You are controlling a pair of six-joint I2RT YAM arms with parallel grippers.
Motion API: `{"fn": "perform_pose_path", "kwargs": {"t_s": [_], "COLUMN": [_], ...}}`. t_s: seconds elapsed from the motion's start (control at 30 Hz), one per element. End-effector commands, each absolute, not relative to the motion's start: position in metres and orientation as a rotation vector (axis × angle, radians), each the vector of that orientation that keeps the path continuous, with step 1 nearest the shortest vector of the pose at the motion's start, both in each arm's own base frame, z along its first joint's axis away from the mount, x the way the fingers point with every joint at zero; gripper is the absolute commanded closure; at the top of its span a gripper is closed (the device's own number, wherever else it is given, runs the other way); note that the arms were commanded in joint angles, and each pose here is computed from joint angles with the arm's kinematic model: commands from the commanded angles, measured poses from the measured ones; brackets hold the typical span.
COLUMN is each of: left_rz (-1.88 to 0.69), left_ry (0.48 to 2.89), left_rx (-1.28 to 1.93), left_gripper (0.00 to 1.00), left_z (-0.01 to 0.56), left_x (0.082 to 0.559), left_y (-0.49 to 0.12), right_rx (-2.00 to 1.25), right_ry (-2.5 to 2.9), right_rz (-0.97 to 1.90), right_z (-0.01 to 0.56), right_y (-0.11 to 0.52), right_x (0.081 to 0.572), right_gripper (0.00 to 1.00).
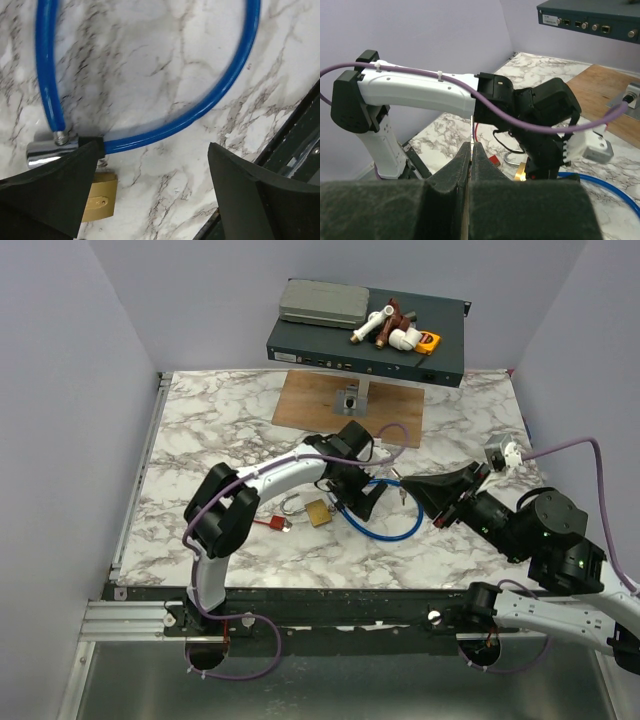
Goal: Unlock with the key
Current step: Move the lock to the center of the board.
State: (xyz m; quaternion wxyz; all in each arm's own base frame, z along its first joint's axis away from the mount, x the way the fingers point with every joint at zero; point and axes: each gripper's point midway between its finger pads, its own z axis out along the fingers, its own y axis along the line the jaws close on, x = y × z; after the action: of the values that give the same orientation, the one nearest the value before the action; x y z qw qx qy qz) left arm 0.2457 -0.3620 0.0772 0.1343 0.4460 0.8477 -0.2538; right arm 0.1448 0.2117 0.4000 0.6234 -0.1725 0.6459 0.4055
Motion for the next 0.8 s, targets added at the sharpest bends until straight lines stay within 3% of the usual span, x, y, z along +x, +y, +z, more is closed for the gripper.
{"fn": "perform_pose_path", "kwargs": {"t_s": [0.0, 0.33, 0.77], "left_rz": [-0.823, -0.782, -0.709], "left_ry": [2.696, 2.571, 2.65], "left_rx": [1.039, 0.83, 0.808], "left_gripper": [0.11, 0.12, 0.12], "left_z": [0.062, 0.085, 0.054], "left_x": [0.234, 0.264, 0.285], "left_y": [-0.342, -0.33, -0.333], "right_rx": [-0.401, -0.424, -0.433], "right_ry": [1.457, 1.48, 1.479], "right_rz": [0.924, 0.894, 0.879], "right_z": [0.409, 0.399, 0.4], "right_y": [0.211, 0.217, 0.213], "right_x": [0.146, 0.15, 0.149], "right_gripper": [0.99, 0.99, 0.99]}}
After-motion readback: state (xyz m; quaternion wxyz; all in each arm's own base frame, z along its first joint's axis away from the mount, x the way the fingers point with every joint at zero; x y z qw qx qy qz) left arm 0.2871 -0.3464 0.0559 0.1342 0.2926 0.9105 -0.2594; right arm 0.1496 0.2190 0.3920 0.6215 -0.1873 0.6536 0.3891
